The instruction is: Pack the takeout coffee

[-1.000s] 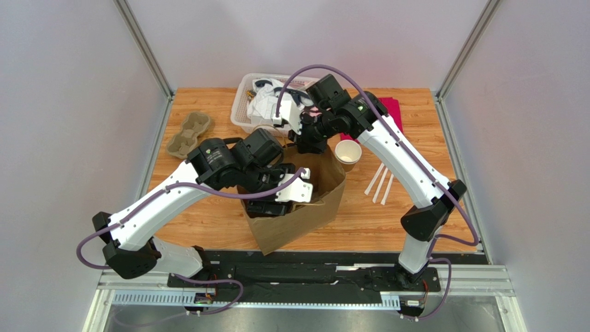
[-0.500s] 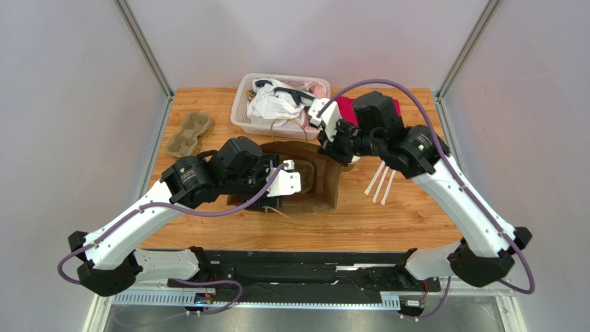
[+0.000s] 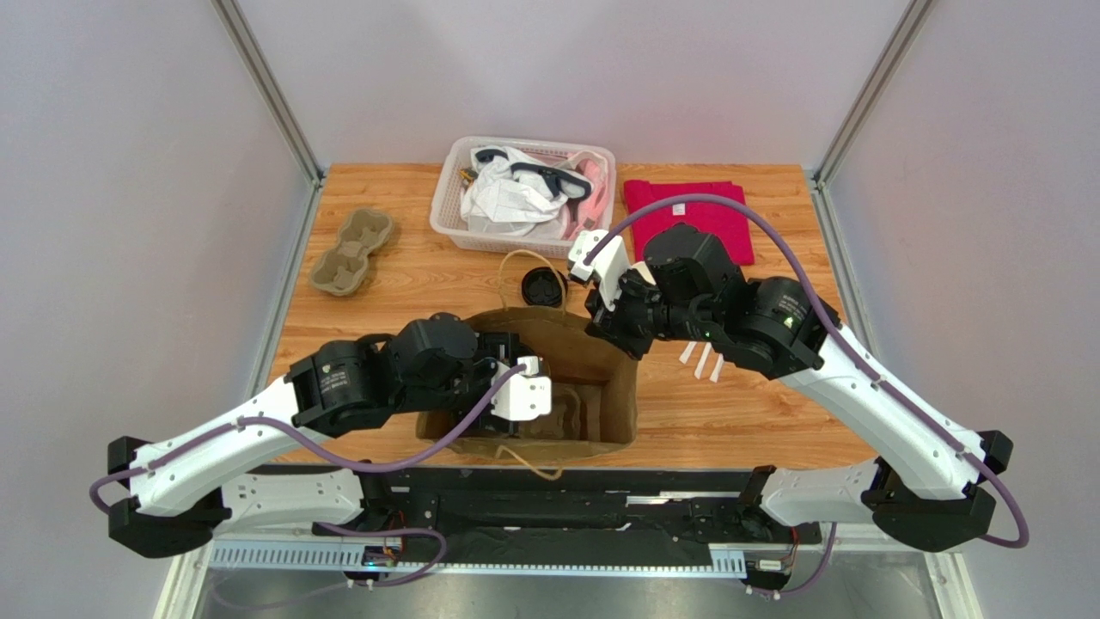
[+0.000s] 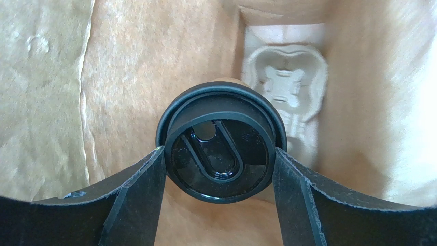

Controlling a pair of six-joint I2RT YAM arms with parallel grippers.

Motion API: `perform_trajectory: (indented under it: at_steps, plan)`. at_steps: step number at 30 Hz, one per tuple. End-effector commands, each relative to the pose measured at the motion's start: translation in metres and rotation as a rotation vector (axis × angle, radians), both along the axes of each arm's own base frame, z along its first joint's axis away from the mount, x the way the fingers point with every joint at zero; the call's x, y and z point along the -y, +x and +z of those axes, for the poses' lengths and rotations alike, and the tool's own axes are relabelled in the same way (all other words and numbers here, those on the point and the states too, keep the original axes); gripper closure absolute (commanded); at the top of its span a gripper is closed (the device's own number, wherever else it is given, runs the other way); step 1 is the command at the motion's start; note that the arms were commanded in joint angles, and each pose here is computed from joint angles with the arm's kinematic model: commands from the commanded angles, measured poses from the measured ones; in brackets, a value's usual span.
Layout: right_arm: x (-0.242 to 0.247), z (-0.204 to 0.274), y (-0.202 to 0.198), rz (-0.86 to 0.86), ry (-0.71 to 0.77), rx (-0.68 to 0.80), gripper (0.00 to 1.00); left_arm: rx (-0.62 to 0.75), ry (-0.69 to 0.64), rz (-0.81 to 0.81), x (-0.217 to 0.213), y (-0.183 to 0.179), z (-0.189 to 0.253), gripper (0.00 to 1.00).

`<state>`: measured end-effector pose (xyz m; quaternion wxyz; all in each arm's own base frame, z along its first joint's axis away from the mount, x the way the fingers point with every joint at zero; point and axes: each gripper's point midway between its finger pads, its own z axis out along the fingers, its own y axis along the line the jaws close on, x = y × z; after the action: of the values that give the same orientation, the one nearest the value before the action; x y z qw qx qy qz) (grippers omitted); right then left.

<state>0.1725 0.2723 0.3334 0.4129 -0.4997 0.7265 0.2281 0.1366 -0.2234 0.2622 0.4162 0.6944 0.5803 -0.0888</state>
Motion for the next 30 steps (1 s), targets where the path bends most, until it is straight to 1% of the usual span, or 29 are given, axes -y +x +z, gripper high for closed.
perform_trajectory:
  at_steps: [1, 4, 5, 8, 12, 16, 20, 30]
  plan:
    - [0.000, 0.031, 0.002, -0.081, 0.108, 0.012, 1.00, 0.048, -0.052, 0.020, 0.013, 0.008, 0.017, 0.94]
    - [-0.002, 0.035, 0.001, -0.114, 0.130, 0.021, 1.00, 0.050, -0.018, 0.000, 0.020, 0.011, 0.009, 0.94]
    - [0.002, 0.035, 0.007, -0.150, 0.125, 0.051, 1.00, 0.055, -0.014, -0.008, 0.021, 0.011, 0.007, 0.94]
    - [0.007, 0.033, 0.013, -0.170, 0.100, 0.142, 1.00, 0.059, -0.001, -0.010, 0.025, 0.013, -0.006, 0.94]
    - [0.010, 0.033, 0.011, -0.150, 0.070, 0.221, 1.00, 0.069, -0.001, 0.026, 0.023, 0.019, -0.014, 0.94]
    - [0.009, 0.019, 0.006, -0.114, 0.031, 0.288, 1.00, 0.107, -0.032, 0.054, 0.027, 0.027, -0.015, 0.94]
    - [0.008, 0.004, 0.002, -0.084, 0.003, 0.308, 1.00, 0.136, -0.041, 0.073, 0.035, 0.036, -0.022, 0.94]
    - [0.006, 0.003, -0.004, -0.048, 0.013, 0.325, 1.00, 0.150, -0.050, 0.029, 0.061, 0.042, -0.039, 0.95]
